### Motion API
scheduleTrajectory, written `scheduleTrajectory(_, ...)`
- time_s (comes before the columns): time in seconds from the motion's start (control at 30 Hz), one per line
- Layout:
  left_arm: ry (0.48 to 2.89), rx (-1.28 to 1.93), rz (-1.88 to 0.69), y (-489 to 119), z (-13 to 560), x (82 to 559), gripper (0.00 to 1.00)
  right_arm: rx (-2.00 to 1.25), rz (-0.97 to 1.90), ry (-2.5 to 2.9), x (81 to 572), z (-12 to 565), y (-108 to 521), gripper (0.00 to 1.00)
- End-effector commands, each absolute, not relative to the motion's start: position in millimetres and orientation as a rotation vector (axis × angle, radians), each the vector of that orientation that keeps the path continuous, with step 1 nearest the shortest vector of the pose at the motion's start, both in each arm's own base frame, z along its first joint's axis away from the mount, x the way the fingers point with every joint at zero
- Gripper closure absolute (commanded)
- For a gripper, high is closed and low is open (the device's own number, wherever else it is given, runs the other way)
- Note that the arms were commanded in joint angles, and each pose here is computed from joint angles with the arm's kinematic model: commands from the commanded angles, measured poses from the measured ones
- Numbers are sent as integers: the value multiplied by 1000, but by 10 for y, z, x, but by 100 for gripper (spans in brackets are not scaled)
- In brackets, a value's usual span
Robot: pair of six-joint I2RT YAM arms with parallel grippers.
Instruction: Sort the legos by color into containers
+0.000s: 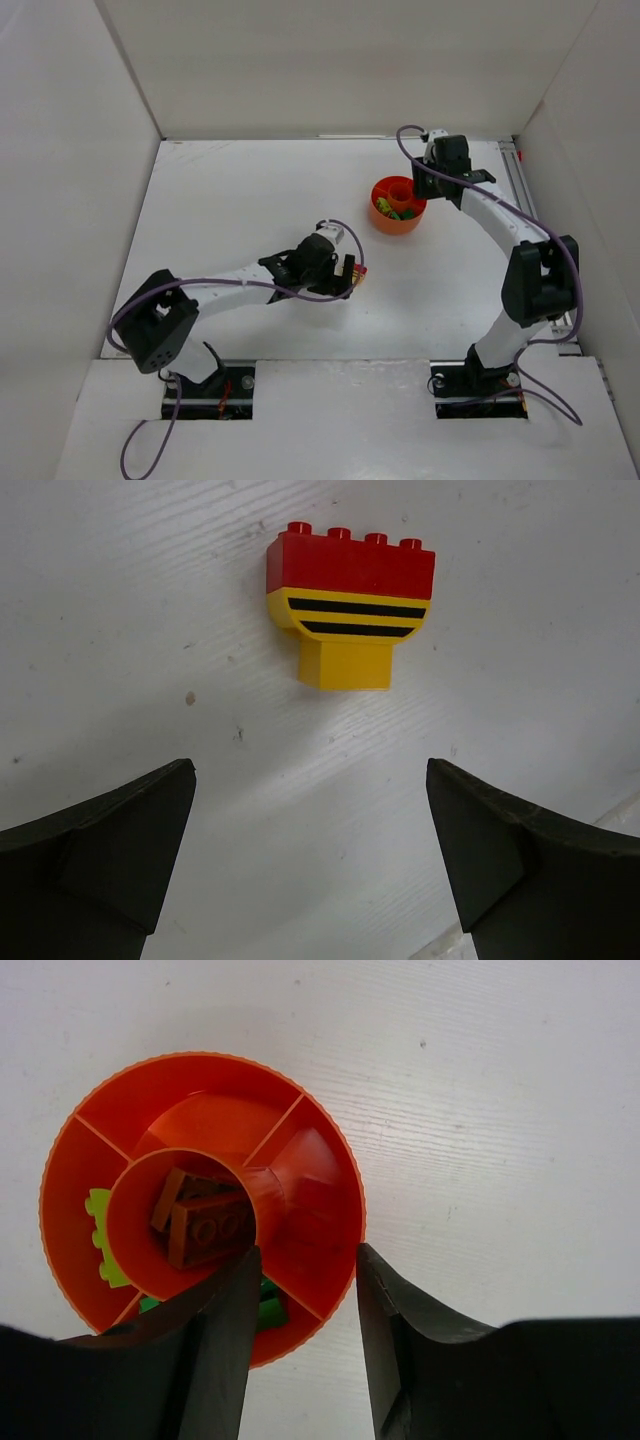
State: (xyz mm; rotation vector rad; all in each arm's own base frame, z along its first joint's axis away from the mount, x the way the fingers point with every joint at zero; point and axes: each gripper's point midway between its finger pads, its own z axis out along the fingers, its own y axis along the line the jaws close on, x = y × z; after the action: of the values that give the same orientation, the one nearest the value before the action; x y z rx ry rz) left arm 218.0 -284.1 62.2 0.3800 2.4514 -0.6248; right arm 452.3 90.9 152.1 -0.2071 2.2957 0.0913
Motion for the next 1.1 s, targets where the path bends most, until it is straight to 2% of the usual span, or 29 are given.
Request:
scheduleTrajectory(0.0, 2362, 433, -538, -3005, 770, 2343, 0, -171, 86, 2186, 4574, 1979, 864, 52)
scheduleTrajectory(0.13, 2367, 419, -406, -3078, 656, 2401, 2, -158, 69, 2159, 4376, 2101, 791, 50)
scheduleTrajectory(0.23, 2384, 376, -317, -3061, 518, 2475, 8, -141, 48, 2132, 4228, 2228, 721, 50)
scheduleTrajectory(0.3, 2387, 375, -301, -3112, 479, 2529, 18, -133, 36, 2126, 4112, 2260, 676, 50)
scheduleTrajectory(0.43, 2403, 385, -295, -3173, 403, 2551, 29, -101, -6, 2116, 3957, 2322, 544, 50)
scheduleTrajectory(0.47, 2399, 380, -285, -3161, 406, 2565, 36, -102, -6, 2117, 3920, 2307, 537, 50)
scheduleTrajectory(0.6, 2411, 420, -310, -3224, 362, 2541, 46, -84, -19, 2130, 3810, 2248, 445, 50)
scheduleTrajectory(0.7, 2408, 449, -319, -3304, 351, 2481, 48, -72, -25, 2128, 3762, 2268, 395, 50)
scheduleTrajectory(0.83, 2408, 460, -321, -3346, 340, 2463, 63, -73, -36, 2134, 3699, 2269, 346, 50)
scheduleTrajectory(0.87, 2408, 460, -321, -3346, 340, 2462, 72, -81, -20, 2135, 3675, 2260, 369, 50)
scheduleTrajectory(1.0, 2382, 491, -349, -3388, 451, 2434, 86, -188, 51, 2130, 3573, 2227, 499, 49)
scheduleTrajectory(1.07, 2337, 513, -367, -3452, 590, 2444, 87, -253, 111, 2131, 3489, 2178, 623, 49)
